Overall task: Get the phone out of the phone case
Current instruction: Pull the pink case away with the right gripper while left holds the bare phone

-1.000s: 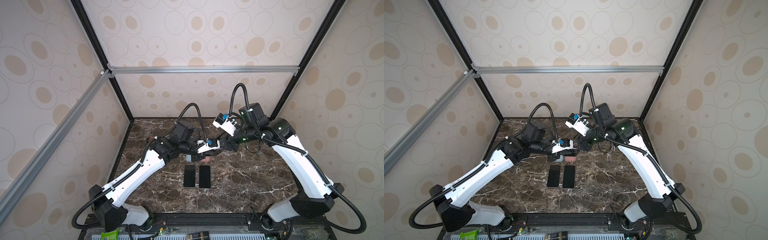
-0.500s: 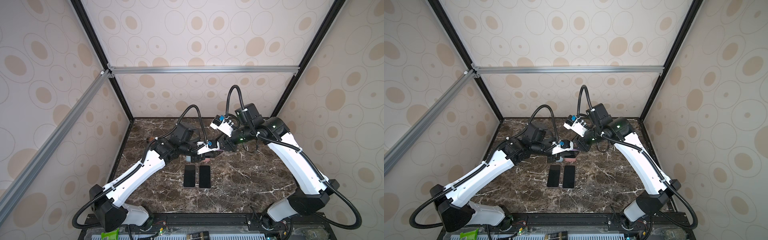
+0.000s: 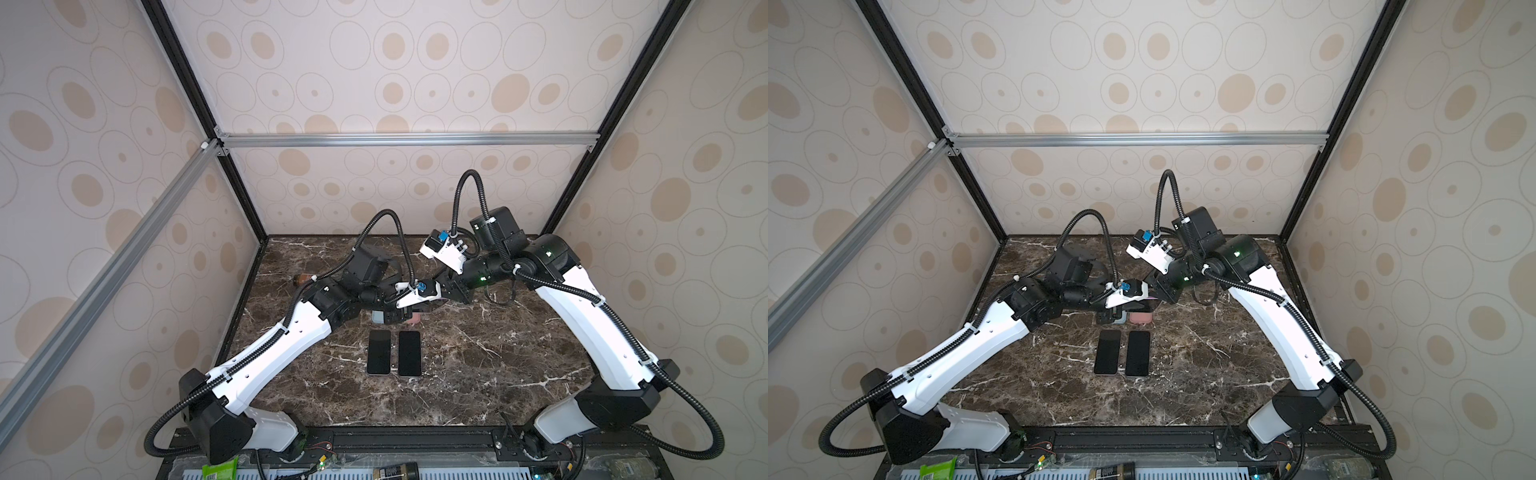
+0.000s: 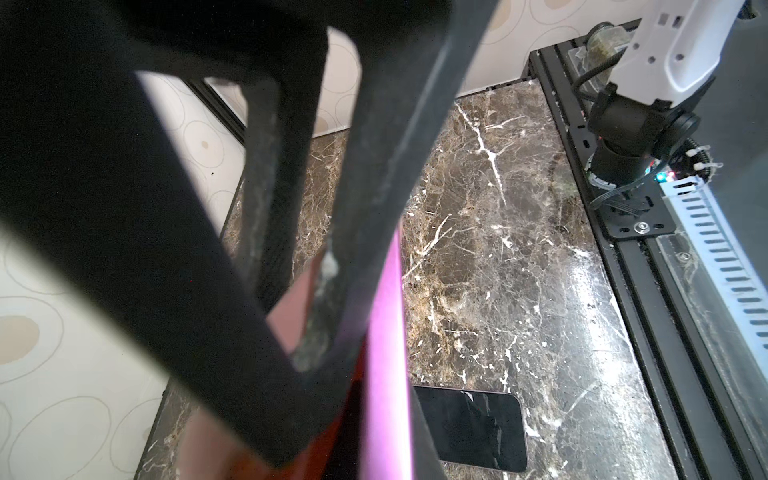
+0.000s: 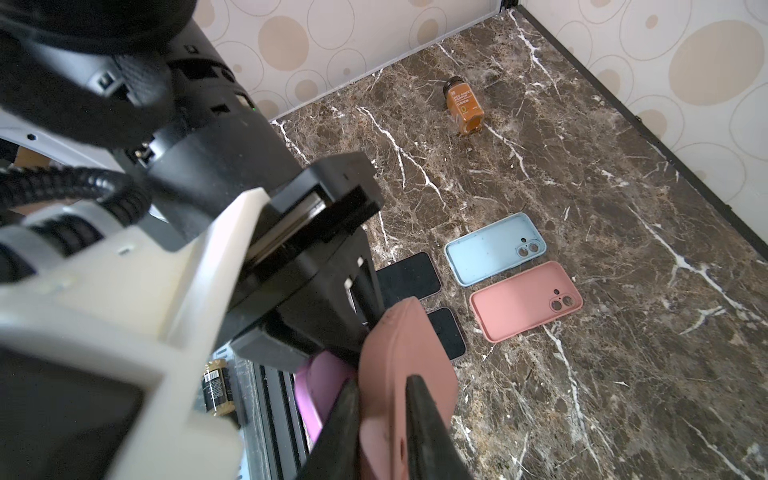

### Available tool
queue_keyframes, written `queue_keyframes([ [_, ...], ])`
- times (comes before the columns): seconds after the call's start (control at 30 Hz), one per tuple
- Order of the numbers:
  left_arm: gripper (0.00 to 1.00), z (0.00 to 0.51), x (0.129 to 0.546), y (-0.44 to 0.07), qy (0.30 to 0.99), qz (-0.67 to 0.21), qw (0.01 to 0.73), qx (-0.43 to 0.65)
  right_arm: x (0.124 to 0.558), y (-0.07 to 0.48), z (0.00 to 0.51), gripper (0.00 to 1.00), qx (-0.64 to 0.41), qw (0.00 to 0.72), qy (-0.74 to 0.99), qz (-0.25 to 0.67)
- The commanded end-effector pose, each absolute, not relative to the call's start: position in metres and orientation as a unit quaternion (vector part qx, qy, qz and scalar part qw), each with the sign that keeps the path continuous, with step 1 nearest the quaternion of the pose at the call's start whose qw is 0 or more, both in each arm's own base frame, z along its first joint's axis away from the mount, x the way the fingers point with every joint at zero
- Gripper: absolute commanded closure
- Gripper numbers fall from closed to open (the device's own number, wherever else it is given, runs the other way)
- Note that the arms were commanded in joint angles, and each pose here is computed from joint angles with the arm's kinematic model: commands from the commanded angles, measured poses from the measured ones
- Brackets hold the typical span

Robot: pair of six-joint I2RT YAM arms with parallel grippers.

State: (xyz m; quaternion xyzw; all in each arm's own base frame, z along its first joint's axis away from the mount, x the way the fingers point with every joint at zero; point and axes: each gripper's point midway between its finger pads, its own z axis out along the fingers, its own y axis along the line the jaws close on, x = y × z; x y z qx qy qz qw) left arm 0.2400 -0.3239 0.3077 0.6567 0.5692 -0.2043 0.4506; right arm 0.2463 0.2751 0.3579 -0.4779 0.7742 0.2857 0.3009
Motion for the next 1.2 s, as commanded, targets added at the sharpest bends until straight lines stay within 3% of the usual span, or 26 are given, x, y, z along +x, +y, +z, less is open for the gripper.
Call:
queue_keyframes([
  [0.0,1.0,0.371,0.237,-0.325,0.508,-0.195,0.545,0.637,0.25,0.258,0.345,0.8,-0.447,0.281,0.808,0.263],
  [0.47,1.0,0.376,0.223,-0.324,0.495,-0.23,0.561,0.623,0.294,0.225,0.359,1.0,-0.312,0.353,0.84,0.269],
  [0.57,1.0,0.373,0.222,-0.324,0.505,-0.245,0.559,0.61,0.303,0.209,0.358,1.0,-0.287,0.383,0.846,0.235],
  [0.83,1.0,0.344,0.234,-0.343,0.577,-0.333,0.509,0.545,0.308,0.166,0.351,1.0,-0.2,0.454,0.853,0.162],
  [1.07,1.0,0.294,0.265,-0.363,0.668,-0.356,0.435,0.487,0.311,0.128,0.33,1.0,-0.114,0.448,0.882,0.091],
  [1.17,1.0,0.266,0.288,-0.363,0.725,-0.318,0.402,0.461,0.312,0.118,0.317,1.0,-0.09,0.427,0.897,0.073],
])
